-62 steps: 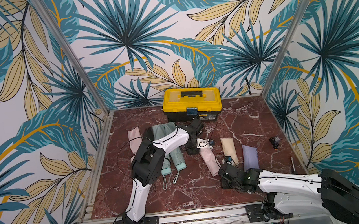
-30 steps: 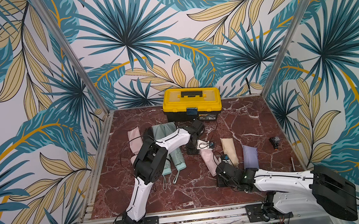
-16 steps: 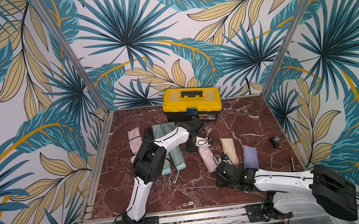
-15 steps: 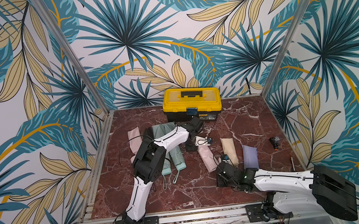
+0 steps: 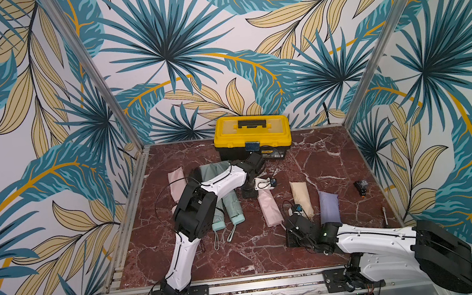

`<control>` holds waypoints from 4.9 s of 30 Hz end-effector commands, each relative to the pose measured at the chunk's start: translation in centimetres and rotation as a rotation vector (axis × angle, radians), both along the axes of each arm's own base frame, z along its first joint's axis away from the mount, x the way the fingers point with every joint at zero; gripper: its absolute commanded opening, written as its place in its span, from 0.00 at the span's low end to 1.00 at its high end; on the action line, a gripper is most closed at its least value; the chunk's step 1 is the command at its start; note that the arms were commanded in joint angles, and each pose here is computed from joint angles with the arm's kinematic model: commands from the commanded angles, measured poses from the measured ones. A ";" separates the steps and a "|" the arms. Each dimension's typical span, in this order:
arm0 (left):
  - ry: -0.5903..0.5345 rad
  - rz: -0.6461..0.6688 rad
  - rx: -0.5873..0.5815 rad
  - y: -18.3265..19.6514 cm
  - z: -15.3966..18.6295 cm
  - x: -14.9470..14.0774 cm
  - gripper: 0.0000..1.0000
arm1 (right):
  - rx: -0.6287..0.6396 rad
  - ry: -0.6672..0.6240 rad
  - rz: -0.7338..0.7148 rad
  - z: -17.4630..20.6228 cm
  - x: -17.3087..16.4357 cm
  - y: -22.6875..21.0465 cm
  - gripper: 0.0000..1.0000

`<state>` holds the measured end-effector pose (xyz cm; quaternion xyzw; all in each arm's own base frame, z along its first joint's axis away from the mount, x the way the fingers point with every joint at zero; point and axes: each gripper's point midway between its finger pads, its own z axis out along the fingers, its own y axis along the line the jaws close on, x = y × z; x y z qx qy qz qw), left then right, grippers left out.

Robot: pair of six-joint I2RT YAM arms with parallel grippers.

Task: Take umbrellas out of sleeves
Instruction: Take out the umbrella from the umbrella sleeve.

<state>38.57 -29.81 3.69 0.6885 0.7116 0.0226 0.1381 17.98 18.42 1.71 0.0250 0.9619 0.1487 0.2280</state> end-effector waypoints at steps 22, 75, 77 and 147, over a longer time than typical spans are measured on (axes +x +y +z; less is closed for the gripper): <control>-0.115 0.123 -0.026 1.6 4.3 3.2 0.00 | -0.141 0.165 0.004 -3.1 -4.3 -4.3 0.00; -0.111 -0.176 0.047 -1.8 2.6 0.1 0.33 | -0.089 0.158 0.002 -4.1 -4.3 -3.6 0.00; -0.111 -0.177 0.052 -1.8 2.4 0.0 0.27 | -0.090 0.159 0.002 -4.2 -4.4 -3.7 0.00; -0.203 0.101 0.043 1.9 5.5 4.2 0.00 | -0.050 0.165 0.064 -3.8 -5.0 -2.0 0.00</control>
